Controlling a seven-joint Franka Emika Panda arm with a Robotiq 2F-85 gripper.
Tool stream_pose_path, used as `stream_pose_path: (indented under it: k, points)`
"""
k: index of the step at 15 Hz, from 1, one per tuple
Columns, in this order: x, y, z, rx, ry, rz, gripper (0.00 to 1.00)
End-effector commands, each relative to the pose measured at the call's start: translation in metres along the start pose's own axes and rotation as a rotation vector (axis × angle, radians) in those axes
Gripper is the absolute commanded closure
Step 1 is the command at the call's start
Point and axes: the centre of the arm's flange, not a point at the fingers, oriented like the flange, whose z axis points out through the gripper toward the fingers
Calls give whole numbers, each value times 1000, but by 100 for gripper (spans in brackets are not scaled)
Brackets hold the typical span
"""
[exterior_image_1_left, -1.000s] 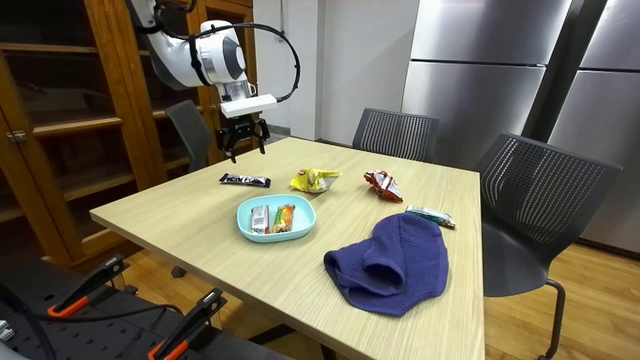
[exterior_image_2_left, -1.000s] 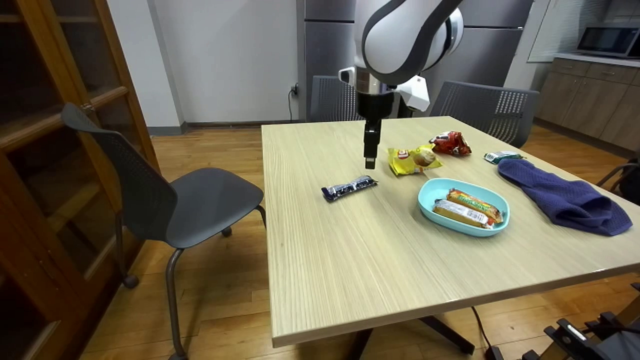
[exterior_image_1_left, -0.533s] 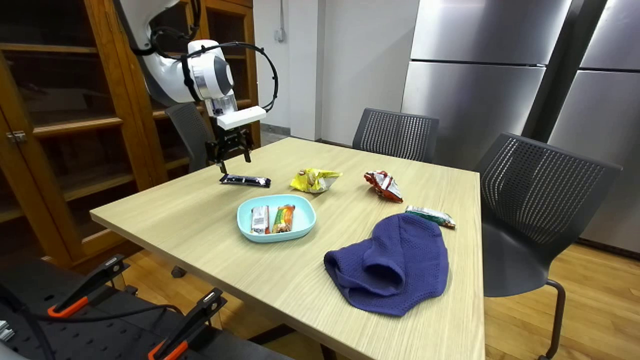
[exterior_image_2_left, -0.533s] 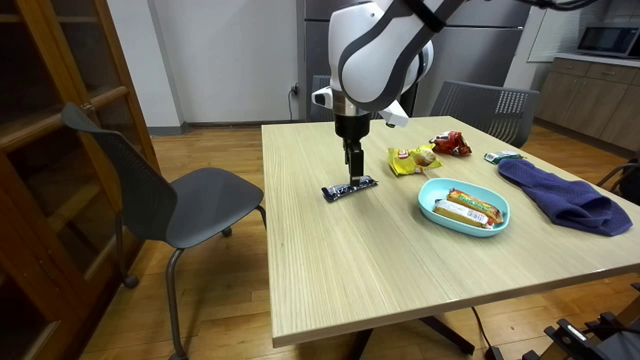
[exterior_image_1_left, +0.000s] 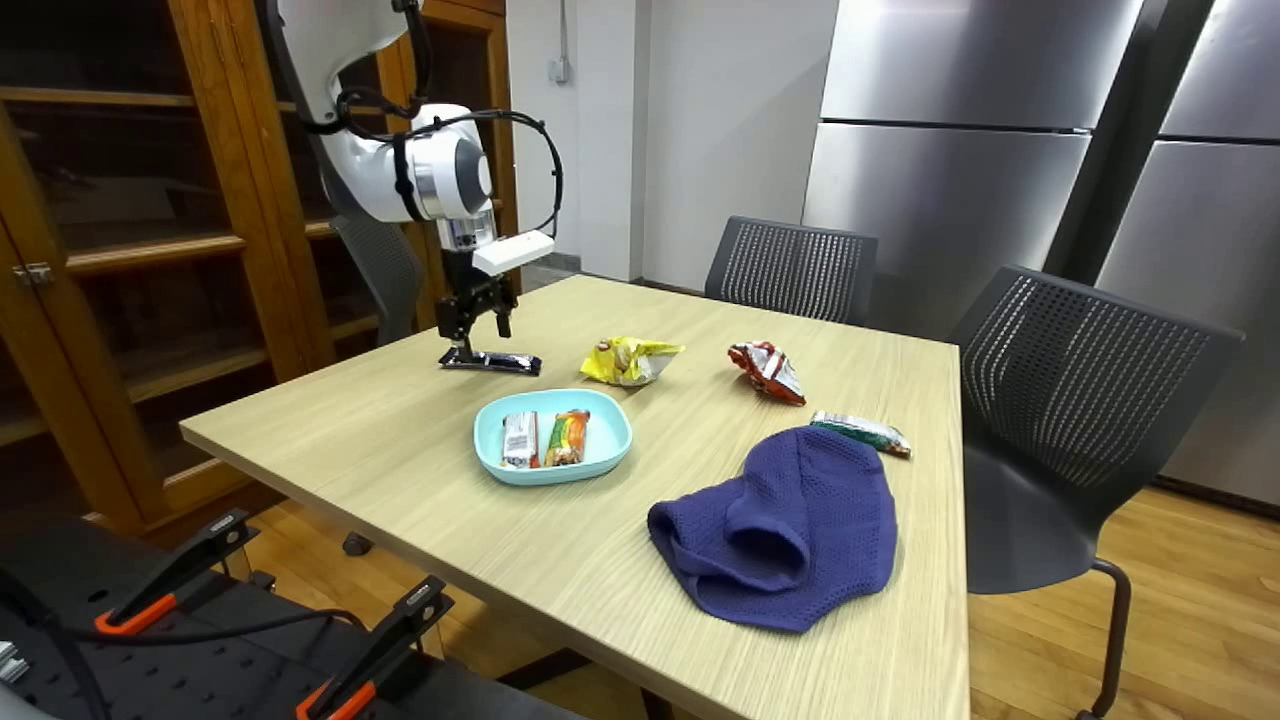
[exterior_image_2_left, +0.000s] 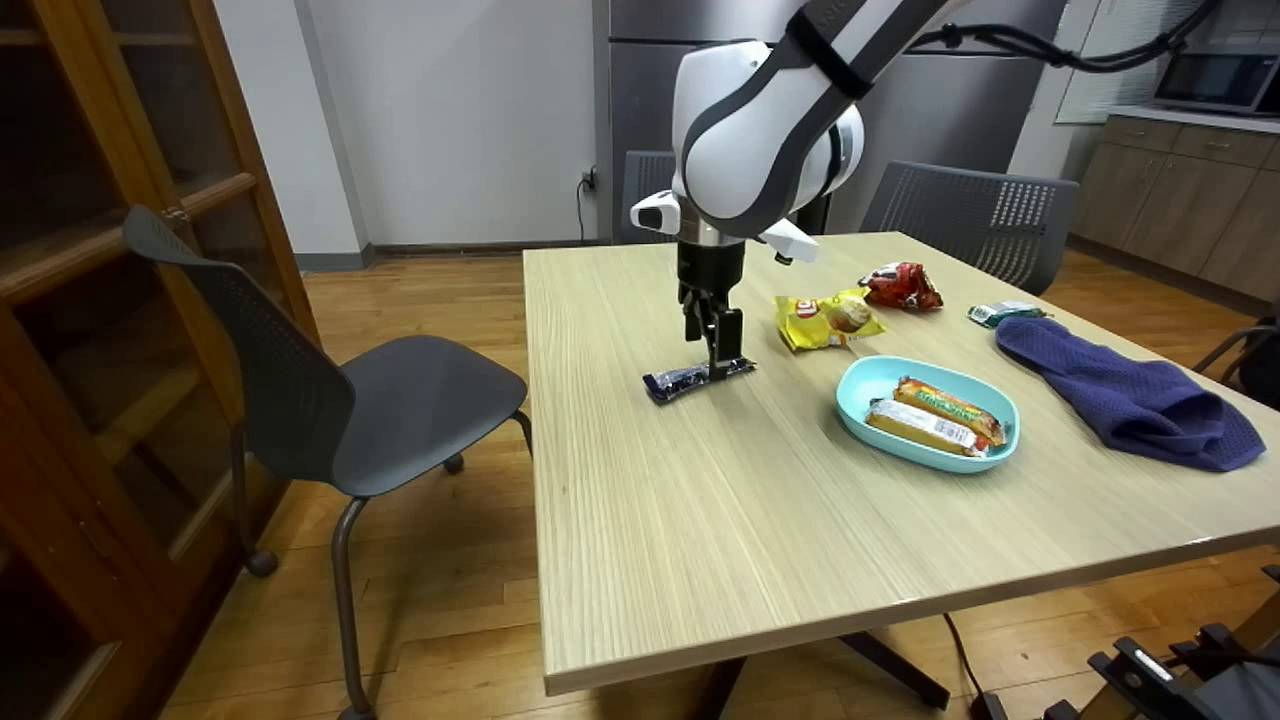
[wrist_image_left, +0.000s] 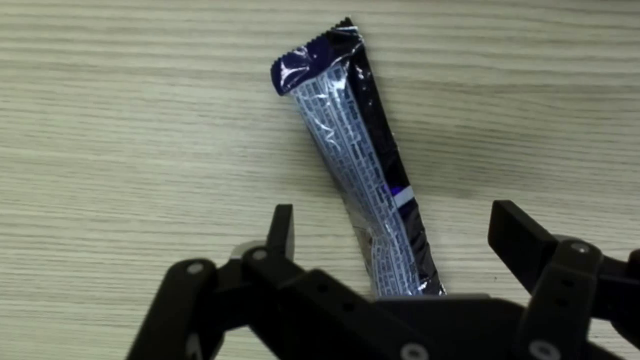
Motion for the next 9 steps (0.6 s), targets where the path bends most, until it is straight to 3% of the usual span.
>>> stream_pose_path:
  k: [1,8,9]
  points:
    - [-1,17,7,28,25,-66,0]
    - [1,14,18,53,34,-111,3]
    - [1,14,18,53,33,-111,27]
